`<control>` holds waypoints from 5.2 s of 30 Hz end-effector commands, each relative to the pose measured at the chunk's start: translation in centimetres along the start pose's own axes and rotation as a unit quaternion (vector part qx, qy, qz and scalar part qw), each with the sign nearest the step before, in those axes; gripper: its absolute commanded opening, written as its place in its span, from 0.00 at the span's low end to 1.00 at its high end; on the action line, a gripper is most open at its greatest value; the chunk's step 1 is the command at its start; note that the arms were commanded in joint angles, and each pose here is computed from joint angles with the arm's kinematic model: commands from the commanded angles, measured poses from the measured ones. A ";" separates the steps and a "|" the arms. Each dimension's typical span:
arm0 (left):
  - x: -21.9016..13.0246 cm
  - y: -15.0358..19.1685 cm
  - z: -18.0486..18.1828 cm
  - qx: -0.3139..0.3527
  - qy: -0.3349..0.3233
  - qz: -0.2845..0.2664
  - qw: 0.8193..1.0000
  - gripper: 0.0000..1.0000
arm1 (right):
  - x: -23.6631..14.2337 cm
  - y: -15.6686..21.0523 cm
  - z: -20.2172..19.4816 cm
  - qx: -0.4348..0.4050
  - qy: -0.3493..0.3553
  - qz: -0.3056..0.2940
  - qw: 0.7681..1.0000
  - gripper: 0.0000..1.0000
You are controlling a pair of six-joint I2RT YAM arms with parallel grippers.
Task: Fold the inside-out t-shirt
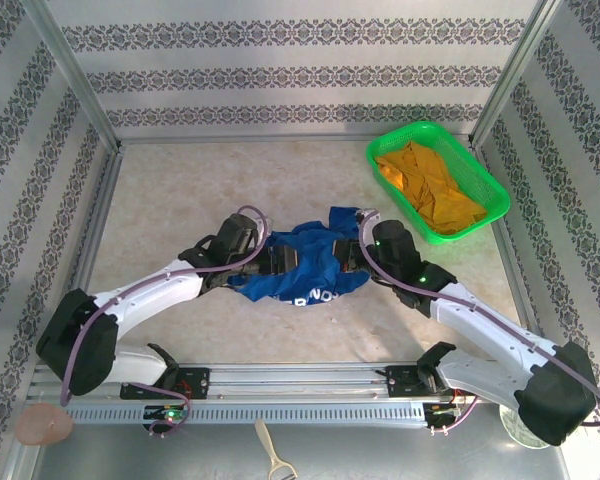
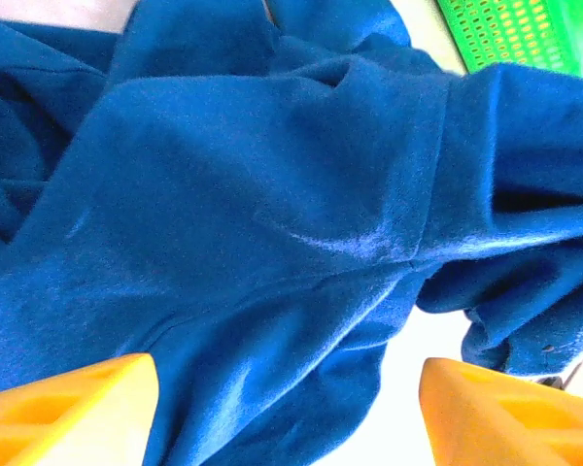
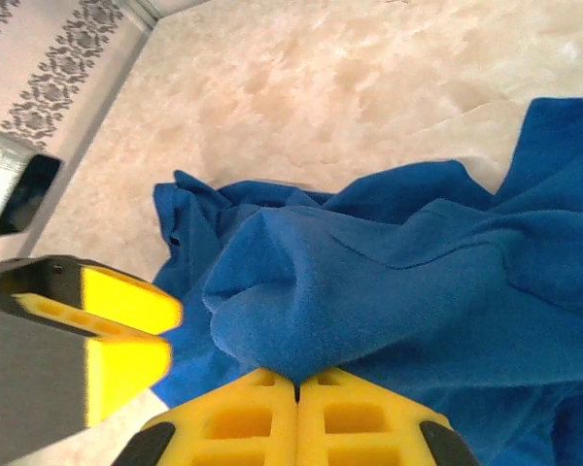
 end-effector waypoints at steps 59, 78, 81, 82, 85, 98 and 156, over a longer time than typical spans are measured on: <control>-0.4 1.6 -0.1 0.055 0.021 -0.026 0.998 0.00 | 7.1 3.7 -2.9 -0.093 0.103 0.063 0.988 0.60; -1.1 -0.7 5.0 0.045 -0.059 -0.031 0.997 0.16 | -0.4 3.1 8.1 -0.057 -0.278 0.199 0.938 0.00; -2.6 -1.5 3.8 0.069 -0.052 -0.044 0.995 0.49 | 1.2 2.7 6.3 -0.027 -0.262 0.190 0.946 0.00; -3.3 -1.8 3.5 0.073 -0.051 -0.052 0.995 0.52 | 1.6 2.6 5.8 -0.019 -0.258 0.185 0.948 0.00; -5.0 -1.9 2.2 0.088 -0.042 -0.074 0.992 0.53 | 2.4 2.4 4.9 -0.007 -0.248 0.174 0.953 0.00; -0.7 0.4 -3.0 0.225 -0.053 -0.046 0.972 0.47 | 2.9 1.8 3.6 0.012 -0.227 0.150 0.962 0.00; 3.8 -3.9 -5.3 0.321 -0.101 -0.058 0.940 0.49 | 0.5 -2.5 3.2 0.085 -0.214 0.072 0.970 0.00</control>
Point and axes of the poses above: each hand's point on the last joint's axis, 136 mm out from that joint toward the fingers, its own x axis out along the fingers, its own z axis along the line the jaws close on, y = z × x, the point moved 1 cm from there along -x, back along the fingers, and after that the axes turned 13 degrees about x, right-handed, at the moved point
